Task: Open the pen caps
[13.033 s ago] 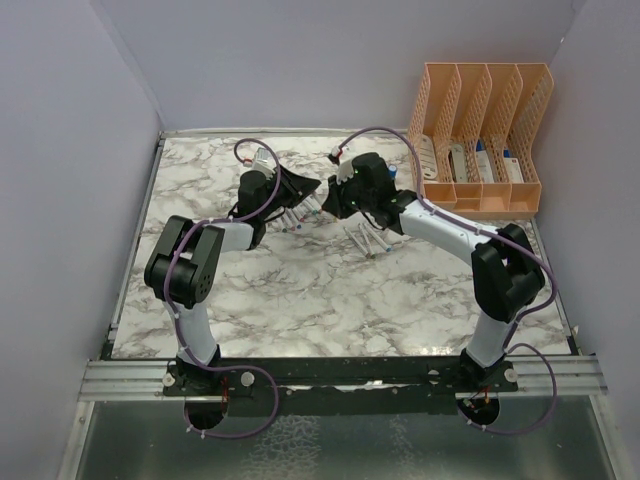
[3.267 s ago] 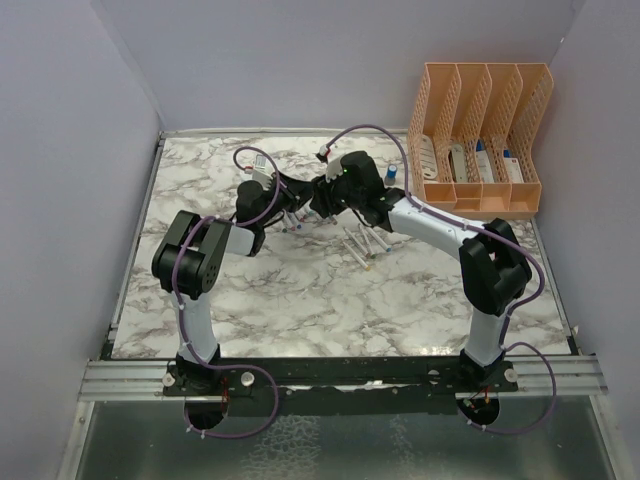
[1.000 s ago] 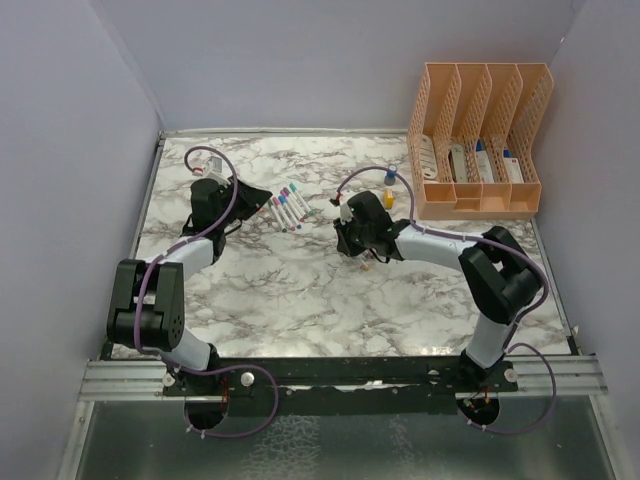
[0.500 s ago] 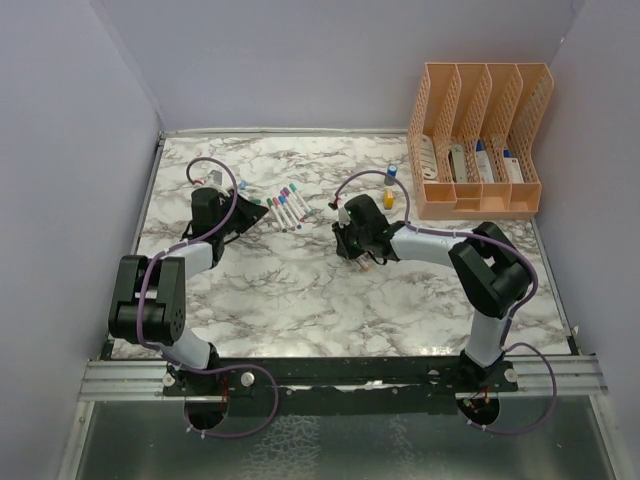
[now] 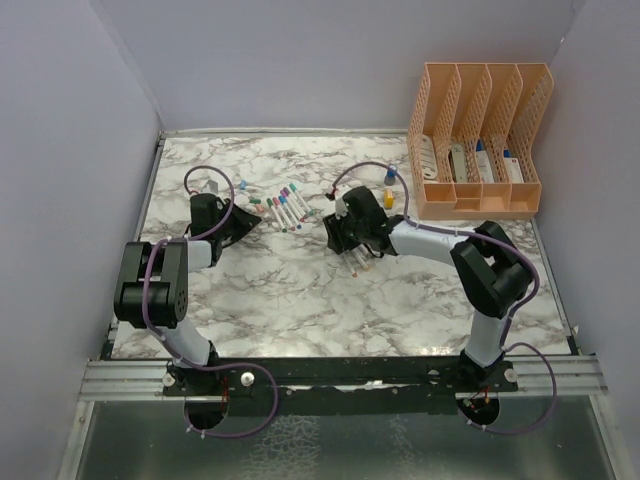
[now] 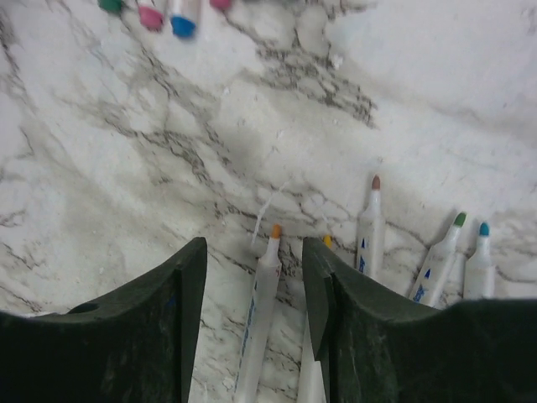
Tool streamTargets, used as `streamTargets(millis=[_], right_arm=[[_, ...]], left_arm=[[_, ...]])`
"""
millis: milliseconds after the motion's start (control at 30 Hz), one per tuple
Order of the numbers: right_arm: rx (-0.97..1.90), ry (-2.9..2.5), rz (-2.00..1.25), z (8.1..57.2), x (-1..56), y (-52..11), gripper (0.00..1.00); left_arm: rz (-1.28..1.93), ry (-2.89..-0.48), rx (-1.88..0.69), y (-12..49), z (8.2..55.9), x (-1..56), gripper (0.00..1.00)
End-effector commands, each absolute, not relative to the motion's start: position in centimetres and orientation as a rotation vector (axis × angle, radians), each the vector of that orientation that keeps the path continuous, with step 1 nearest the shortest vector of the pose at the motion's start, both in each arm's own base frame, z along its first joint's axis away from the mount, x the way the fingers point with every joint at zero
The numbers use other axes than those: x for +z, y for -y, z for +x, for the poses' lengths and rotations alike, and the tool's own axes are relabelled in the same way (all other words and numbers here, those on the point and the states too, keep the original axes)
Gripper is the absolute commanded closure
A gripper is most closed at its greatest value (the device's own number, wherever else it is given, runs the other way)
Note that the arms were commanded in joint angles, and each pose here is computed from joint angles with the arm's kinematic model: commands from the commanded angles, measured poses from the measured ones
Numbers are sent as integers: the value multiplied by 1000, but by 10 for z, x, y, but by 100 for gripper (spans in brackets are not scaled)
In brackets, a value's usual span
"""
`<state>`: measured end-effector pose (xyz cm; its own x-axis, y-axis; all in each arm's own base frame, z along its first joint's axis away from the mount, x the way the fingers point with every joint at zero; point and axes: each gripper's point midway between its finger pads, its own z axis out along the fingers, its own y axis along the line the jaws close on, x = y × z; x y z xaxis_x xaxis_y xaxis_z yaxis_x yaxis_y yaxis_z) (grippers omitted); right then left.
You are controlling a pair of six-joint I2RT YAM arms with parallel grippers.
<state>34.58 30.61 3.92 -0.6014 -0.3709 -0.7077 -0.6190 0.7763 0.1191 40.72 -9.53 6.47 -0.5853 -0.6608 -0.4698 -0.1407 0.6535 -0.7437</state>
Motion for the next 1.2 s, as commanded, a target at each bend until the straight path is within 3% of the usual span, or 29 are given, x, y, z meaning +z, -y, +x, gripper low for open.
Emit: streamTargets(millis=[0, 67, 267, 433, 667, 1167], right_arm=[[521, -2166, -723, 370, 81, -335, 48], [515, -2158, -725, 380, 84, -342, 45], [466, -2143, -723, 418, 84, -363, 43], [397, -2124, -722, 451, 78, -377, 44], [356, -2092, -728, 475, 74, -389, 44], [291, -2108, -710, 493, 52, -389, 45]], left_arm=[[-647, -2110, -805, 82, 411, 51, 100], [-665, -2123, -795, 79, 412, 44, 99], [-691, -2127, -781, 71, 418, 37, 83], [-712, -2125, -781, 65, 422, 34, 78], [-728, -2101, -781, 60, 423, 41, 58], [-696, -1916, -786, 42, 411, 114, 50]])
